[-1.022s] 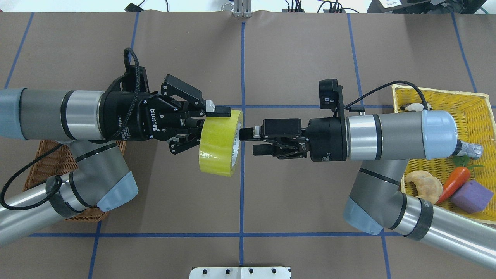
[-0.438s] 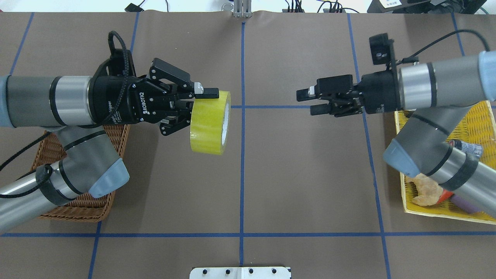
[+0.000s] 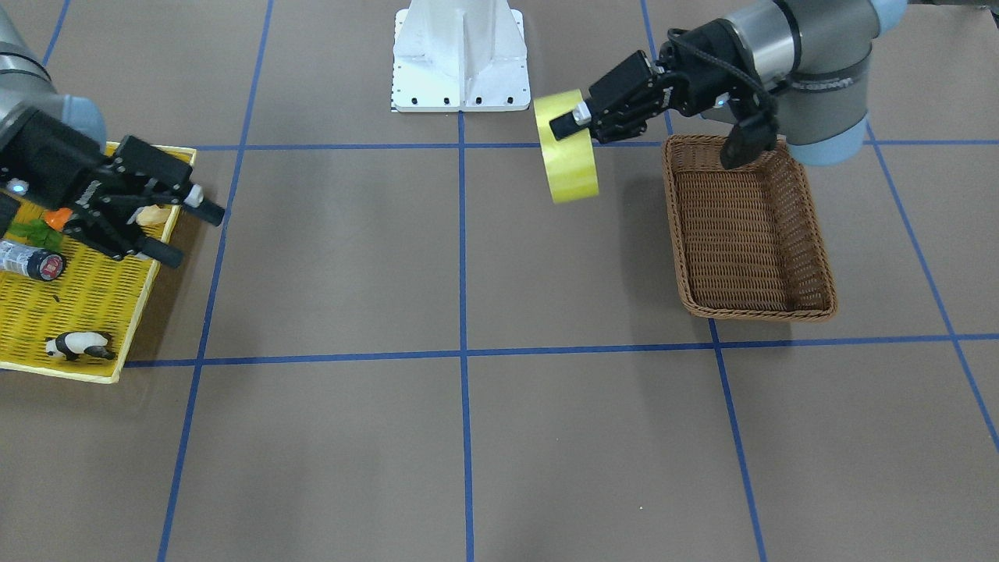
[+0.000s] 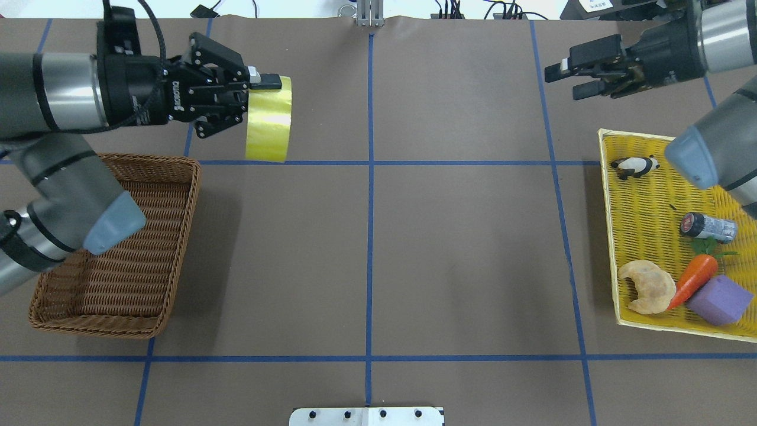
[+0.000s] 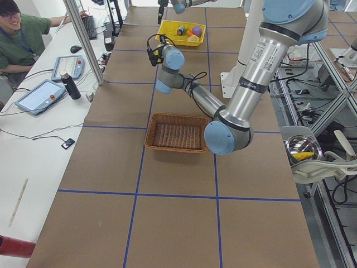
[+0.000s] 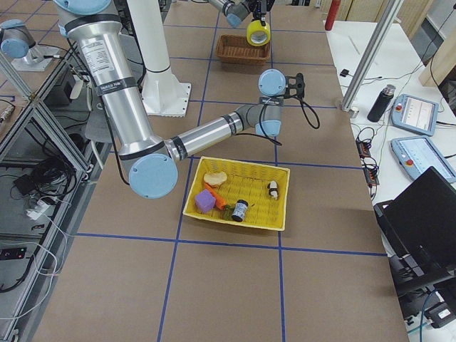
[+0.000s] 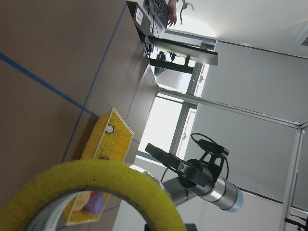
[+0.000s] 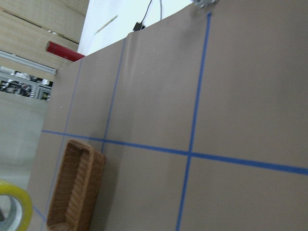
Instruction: Move tape to another basket
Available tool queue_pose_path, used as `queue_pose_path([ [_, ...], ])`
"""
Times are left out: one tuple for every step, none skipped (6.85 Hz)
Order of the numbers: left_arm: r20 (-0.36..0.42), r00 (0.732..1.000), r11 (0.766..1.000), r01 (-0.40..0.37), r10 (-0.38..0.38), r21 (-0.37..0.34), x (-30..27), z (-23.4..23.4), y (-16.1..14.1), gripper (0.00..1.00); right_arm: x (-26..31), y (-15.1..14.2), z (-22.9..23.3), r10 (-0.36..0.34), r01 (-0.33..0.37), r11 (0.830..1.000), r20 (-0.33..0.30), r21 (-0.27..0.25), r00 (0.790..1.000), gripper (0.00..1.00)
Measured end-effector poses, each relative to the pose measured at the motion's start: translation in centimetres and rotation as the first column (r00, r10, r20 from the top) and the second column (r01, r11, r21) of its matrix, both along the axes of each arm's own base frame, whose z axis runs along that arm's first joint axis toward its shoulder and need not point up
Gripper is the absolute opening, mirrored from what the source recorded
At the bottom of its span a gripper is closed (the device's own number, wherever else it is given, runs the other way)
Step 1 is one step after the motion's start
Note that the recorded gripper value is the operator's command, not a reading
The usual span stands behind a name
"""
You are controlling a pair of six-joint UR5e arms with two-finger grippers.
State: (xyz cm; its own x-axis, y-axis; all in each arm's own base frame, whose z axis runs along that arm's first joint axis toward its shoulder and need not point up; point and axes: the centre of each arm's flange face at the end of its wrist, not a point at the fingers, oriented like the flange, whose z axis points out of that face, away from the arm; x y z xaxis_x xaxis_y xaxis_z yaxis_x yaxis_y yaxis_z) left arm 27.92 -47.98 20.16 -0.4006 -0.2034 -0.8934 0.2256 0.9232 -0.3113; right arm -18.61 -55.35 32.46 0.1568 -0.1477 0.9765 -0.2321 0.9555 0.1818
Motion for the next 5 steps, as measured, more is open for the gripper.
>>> queue_pose_path([
  [0.174, 0.983, 0.998, 0.053, -0.058, 0.031, -2.4, 1.3, -1.2, 0.00, 2.9, -2.1, 1.9, 0.033, -0.033, 0.999, -0.112, 0.009, 0.993, 1.00],
  [0.329, 0.940, 0.994, 0.074, -0.094, 0.075, -4.1, 4.3, -0.8, 0.00, 5.3, -3.6, 4.0, 0.051, -0.046, 0.999, -0.219, 0.026, 0.974, 1.00],
  [0.450, 0.884, 0.990, 0.076, -0.122, 0.118, -5.4, 8.4, 0.1, 0.00, 6.9, -4.3, 6.5, 0.061, -0.050, 0.998, -0.321, 0.042, 0.945, 1.00],
  [0.542, 0.829, 0.987, 0.072, -0.141, 0.146, -6.2, 12.6, 1.0, 0.00, 8.0, -4.4, 9.5, 0.049, -0.029, 0.998, -0.426, 0.053, 0.904, 1.00],
  [0.619, 0.772, 0.986, 0.051, -0.140, 0.159, -6.8, 16.3, 2.0, 0.00, 9.4, -4.4, 11.9, 0.008, 0.023, 0.998, -0.529, 0.052, 0.849, 1.00],
])
